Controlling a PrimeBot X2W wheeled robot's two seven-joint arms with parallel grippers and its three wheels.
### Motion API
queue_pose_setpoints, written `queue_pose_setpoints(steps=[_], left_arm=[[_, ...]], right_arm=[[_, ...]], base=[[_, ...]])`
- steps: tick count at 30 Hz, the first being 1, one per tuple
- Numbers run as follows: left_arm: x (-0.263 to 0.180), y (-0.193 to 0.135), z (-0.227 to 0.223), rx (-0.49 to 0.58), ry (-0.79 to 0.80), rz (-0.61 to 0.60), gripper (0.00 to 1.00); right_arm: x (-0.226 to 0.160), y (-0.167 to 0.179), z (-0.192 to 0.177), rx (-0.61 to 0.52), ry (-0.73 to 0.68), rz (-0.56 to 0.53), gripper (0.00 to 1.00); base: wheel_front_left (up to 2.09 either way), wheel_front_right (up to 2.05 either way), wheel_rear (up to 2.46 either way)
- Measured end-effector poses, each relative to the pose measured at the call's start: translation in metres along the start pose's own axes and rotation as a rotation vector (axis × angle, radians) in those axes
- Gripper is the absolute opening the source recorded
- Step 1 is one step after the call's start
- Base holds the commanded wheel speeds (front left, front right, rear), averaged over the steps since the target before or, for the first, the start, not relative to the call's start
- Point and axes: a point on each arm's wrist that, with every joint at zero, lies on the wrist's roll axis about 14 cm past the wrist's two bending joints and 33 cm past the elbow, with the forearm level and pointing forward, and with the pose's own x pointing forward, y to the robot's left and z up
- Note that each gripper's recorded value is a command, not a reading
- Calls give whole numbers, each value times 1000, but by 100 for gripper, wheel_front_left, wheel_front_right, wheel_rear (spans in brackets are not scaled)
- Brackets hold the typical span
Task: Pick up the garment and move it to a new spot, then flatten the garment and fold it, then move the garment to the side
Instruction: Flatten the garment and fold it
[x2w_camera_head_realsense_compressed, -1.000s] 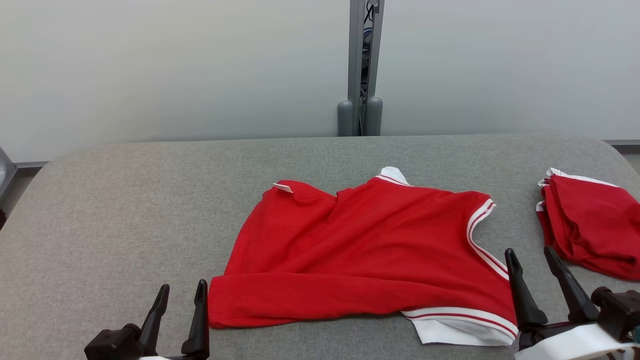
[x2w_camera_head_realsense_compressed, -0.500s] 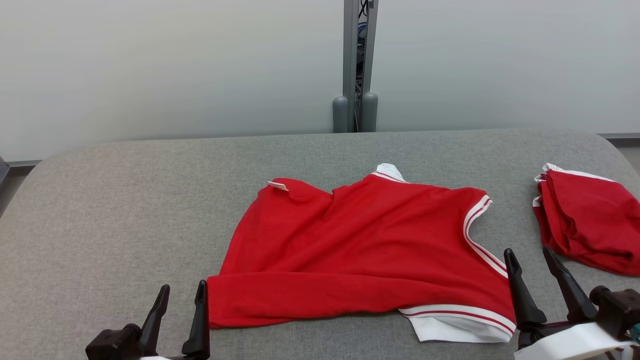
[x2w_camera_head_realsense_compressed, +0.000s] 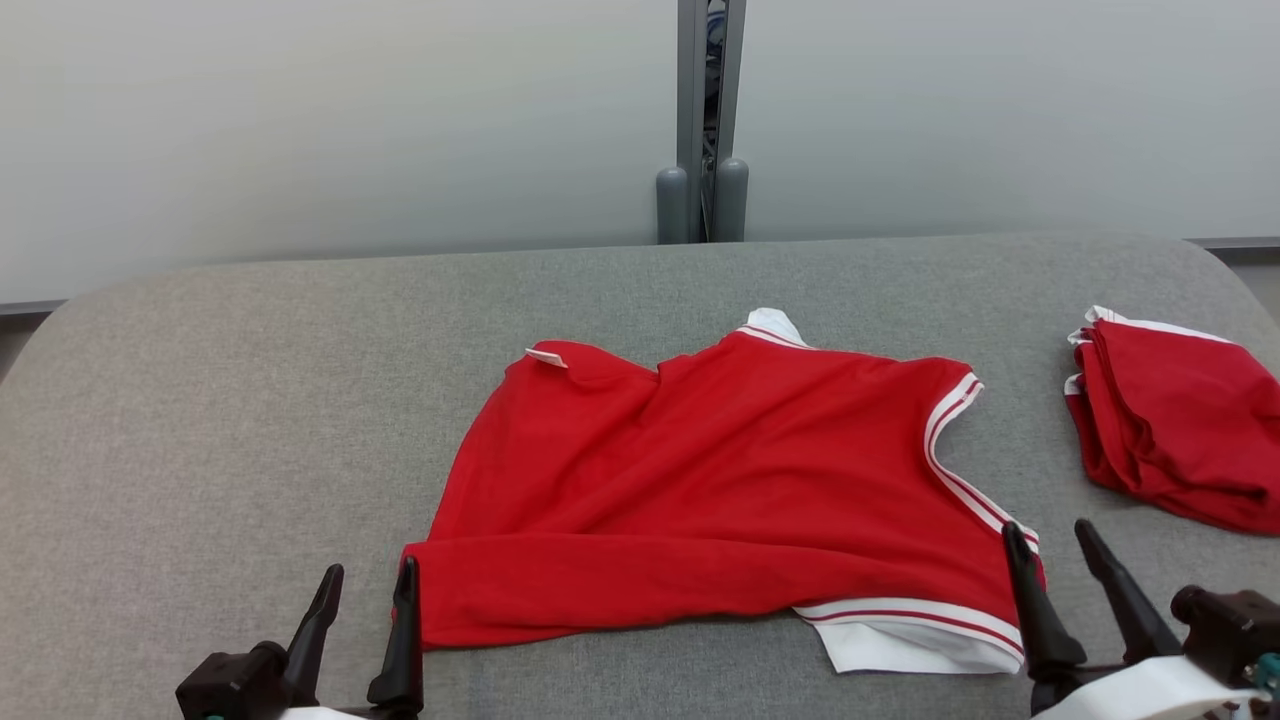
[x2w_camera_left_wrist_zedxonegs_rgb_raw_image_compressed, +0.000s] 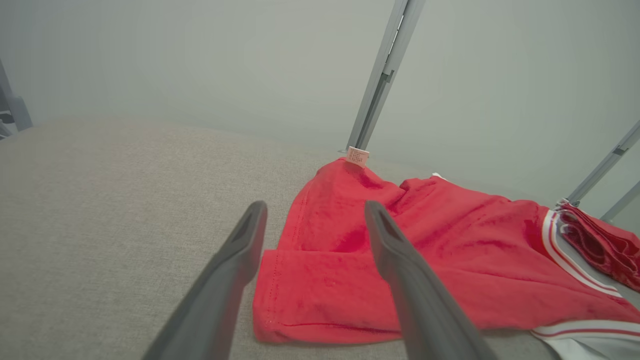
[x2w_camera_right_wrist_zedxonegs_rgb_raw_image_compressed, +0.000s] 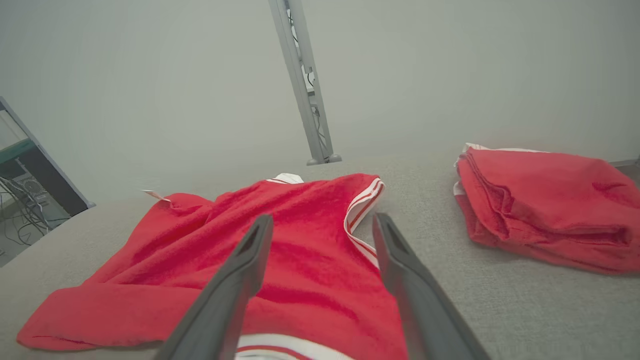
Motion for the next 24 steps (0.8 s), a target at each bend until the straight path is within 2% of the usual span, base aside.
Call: queue_pose_setpoints(steps=[4,14,24], left_arm=[[5,-1,-6,-2,24,-3,100],[18,0,-20,-8,65,-3,100],[24,1,-28,-6,85,-8,100]], right_arm=[[-8,-4,-35,85,115,-26,100],[-40,-5,-110,186,362,-76,100],[-44,-12,-127,198,417,-100,100]], base=[[0,0,0],[0,0,0],[0,0,0]])
